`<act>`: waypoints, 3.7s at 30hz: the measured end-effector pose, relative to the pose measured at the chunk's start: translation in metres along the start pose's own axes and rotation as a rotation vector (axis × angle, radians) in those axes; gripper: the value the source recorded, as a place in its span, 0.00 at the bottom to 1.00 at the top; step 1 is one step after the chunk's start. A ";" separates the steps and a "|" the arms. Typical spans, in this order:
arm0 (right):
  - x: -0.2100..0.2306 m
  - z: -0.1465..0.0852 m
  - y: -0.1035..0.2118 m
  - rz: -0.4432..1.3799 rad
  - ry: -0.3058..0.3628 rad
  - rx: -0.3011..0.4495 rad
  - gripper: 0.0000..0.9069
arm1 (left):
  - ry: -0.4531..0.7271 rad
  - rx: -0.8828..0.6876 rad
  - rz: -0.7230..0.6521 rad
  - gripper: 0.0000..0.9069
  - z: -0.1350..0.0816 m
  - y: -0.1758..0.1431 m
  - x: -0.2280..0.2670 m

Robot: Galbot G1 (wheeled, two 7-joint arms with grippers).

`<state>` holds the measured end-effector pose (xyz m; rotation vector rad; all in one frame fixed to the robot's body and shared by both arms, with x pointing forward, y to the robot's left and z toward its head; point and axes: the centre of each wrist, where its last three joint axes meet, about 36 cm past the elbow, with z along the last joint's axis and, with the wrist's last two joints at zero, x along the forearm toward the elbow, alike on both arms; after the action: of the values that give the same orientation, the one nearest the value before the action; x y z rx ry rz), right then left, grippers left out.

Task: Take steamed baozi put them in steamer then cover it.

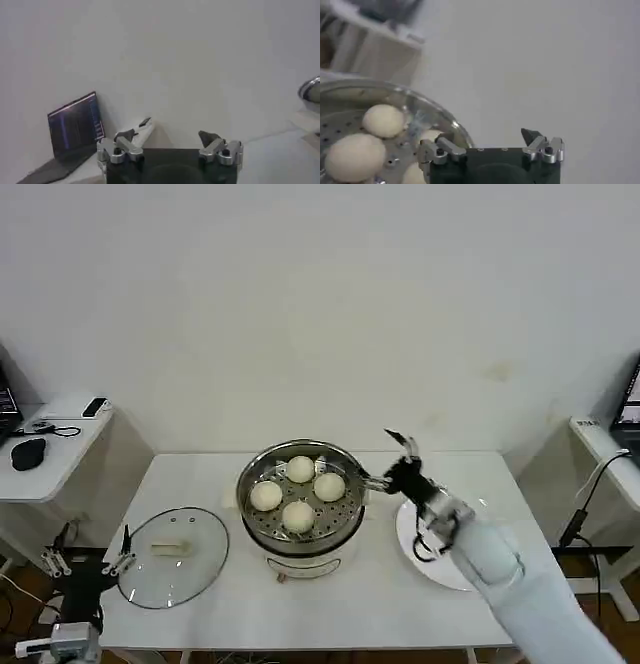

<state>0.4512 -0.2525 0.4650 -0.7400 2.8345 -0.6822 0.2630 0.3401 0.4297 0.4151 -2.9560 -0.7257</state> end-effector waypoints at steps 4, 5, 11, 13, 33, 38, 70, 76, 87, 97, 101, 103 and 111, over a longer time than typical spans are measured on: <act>0.045 0.031 0.014 0.145 -0.003 -0.083 1.00 | -0.034 -0.109 0.005 1.00 0.013 -0.003 -0.003; 0.056 0.038 0.017 0.179 0.007 -0.099 1.00 | -0.044 -0.151 0.003 1.00 0.017 -0.003 -0.004; 0.121 0.064 0.028 0.347 0.081 -0.128 1.00 | -0.106 -0.433 0.025 1.00 0.048 0.000 -0.013; 0.137 0.066 0.031 0.391 0.100 -0.130 1.00 | -0.126 -0.533 0.043 1.00 0.060 0.002 -0.018; 0.214 0.071 0.048 0.520 0.216 -0.127 1.00 | -0.186 -1.010 0.248 1.00 0.130 -0.013 -0.056; 0.220 0.073 0.050 0.530 0.228 -0.129 1.00 | -0.187 -1.061 0.282 1.00 0.136 -0.016 -0.058; 0.235 0.077 0.073 0.545 0.282 -0.157 1.00 | -0.203 -1.171 0.302 0.87 0.149 -0.030 -0.128; 0.234 0.078 0.075 0.552 0.285 -0.163 1.00 | -0.204 -1.174 0.300 0.00 0.151 -0.033 -0.138; 0.232 0.078 0.078 0.545 0.284 -0.165 1.00 | -0.208 -1.181 0.304 0.00 0.156 -0.036 -0.142; 0.229 0.074 0.080 0.529 0.274 -0.163 1.00 | -0.228 -1.186 0.262 0.00 0.151 -0.029 -0.139; 0.228 0.073 0.079 0.522 0.270 -0.162 1.00 | -0.211 -1.170 0.227 0.00 0.145 -0.027 -0.131; 0.227 0.073 0.079 0.517 0.267 -0.160 1.00 | -0.199 -1.159 0.208 0.00 0.140 -0.028 -0.125; 0.223 0.069 0.076 0.501 0.248 -0.149 1.00 | -0.154 -1.154 0.132 0.00 0.109 -0.023 -0.103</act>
<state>0.2406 -0.3302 0.3653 0.0630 3.1262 -0.5106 0.3534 0.3976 0.3221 0.0505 -2.0851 -2.2214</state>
